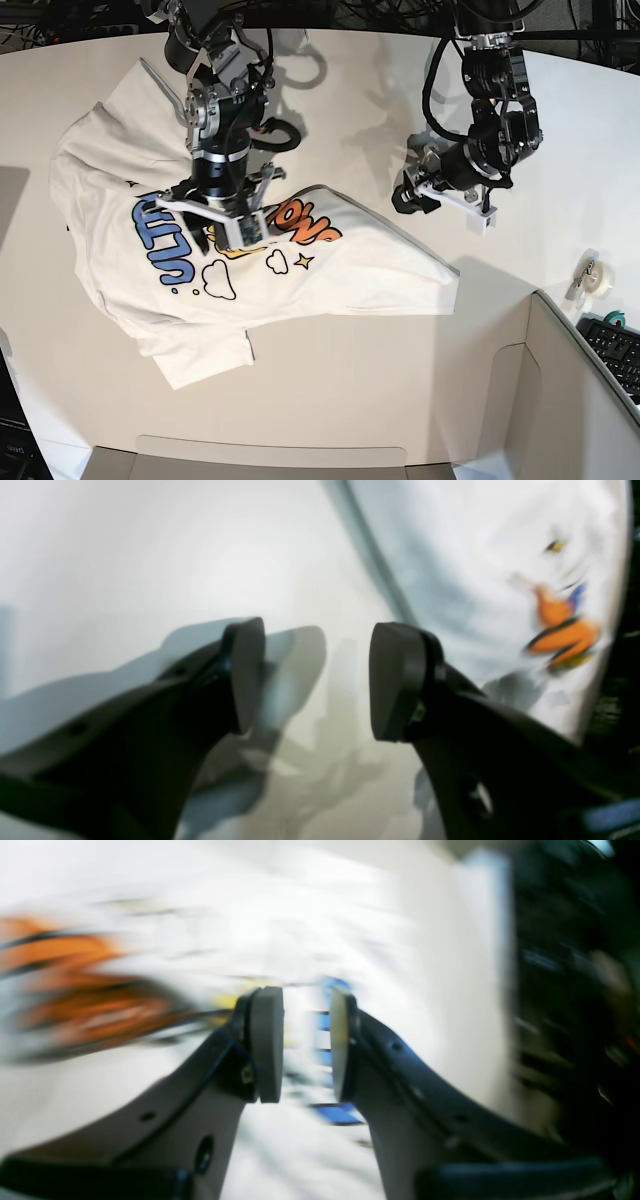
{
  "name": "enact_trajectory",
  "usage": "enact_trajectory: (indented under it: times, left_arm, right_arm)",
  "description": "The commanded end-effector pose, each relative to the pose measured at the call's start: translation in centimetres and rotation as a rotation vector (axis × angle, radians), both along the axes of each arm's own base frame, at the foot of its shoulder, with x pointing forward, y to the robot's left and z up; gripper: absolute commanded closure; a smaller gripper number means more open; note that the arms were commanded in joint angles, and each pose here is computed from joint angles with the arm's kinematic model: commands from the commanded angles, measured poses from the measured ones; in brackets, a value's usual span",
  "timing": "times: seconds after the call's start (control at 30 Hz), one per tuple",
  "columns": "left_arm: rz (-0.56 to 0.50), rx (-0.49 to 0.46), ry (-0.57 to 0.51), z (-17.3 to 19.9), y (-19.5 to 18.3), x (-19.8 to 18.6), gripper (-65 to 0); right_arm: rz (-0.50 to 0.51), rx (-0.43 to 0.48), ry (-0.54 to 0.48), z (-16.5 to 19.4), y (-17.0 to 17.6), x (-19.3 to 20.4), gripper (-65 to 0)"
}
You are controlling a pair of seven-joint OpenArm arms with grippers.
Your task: Layout the t-shirt on the table in an organized manner, then fold the t-shirt properly
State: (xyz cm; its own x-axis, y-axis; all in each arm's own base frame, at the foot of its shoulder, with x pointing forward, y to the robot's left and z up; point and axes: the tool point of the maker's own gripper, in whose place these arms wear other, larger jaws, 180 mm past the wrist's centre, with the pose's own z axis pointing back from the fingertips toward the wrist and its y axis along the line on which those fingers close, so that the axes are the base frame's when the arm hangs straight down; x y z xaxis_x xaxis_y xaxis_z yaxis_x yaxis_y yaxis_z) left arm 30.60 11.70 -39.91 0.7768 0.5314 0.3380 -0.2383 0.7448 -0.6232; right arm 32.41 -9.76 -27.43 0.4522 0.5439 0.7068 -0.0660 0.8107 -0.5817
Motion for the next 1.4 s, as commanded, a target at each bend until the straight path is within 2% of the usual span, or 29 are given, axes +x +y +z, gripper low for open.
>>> enact_trajectory:
  times: [0.0,0.13,0.27,0.43,0.5,0.67,0.8,0.87,0.93,1.0,1.1,1.27,1.37]
  left_arm:
    - [0.007,-0.005,0.034,-0.6,-0.2,0.0,-33.0]
    - [0.043,-0.047,0.096,-2.5,-0.4,-0.6,-31.8]
    - [0.046,-0.065,0.11,-2.9,-1.0,-1.0,-29.2]
    - [0.115,-0.069,0.224,-4.9,-0.7,-3.5,-27.0]
    - [0.122,-0.067,0.239,-5.1,-0.8,-3.7,-26.9]
    - [0.093,-0.048,0.22,-5.0,-1.8,-3.2,-26.9]
    - [0.044,-0.057,0.256,-6.2,-3.9,-3.3,-24.9]
    - [0.046,-0.049,0.245,-6.5,-4.2,-2.2,-16.6]
    - [0.087,-0.044,0.284,-7.6,-4.0,-2.1,-6.3]
    - [0.117,-0.037,0.334,-8.9,-3.6,-2.9,-1.5]
    - [0.129,-0.036,0.332,-8.9,-3.1,-2.8,-2.0]
    - [0.135,0.029,0.261,-7.0,0.0,-2.4,-2.5]
    - [0.16,0.059,0.237,-6.3,1.9,-2.9,-6.6]
  right_arm:
    - [-0.012,-0.004,-0.045,1.0,-0.5,1.2,-16.0]
    - [0.035,-0.003,0.006,-2.2,0.0,4.0,-16.0]
    - [0.111,-0.006,0.044,-5.9,1.4,5.9,-16.0]
    - [0.141,-0.018,0.164,-11.4,1.9,5.8,-16.0]
    - [0.143,-0.031,0.211,-13.3,1.7,5.3,-16.0]
    - [0.169,-0.03,0.211,-14.2,2.1,5.0,-16.0]
    - [0.193,-0.036,0.223,-14.6,2.8,4.5,-16.0]
    - [0.216,-0.046,0.225,-14.8,3.4,4.3,-16.0]
    - [0.229,-0.051,0.228,-14.9,3.7,4.1,-16.0]
    - [0.231,-0.052,0.234,-15.1,3.7,3.9,-16.0]
    - [0.231,-0.051,0.234,-15.1,3.8,3.8,-16.0]
    - [0.231,-0.051,0.233,-15.1,3.8,3.9,-16.0]
    - [0.231,-0.051,0.234,-15.1,3.8,3.8,-16.0]
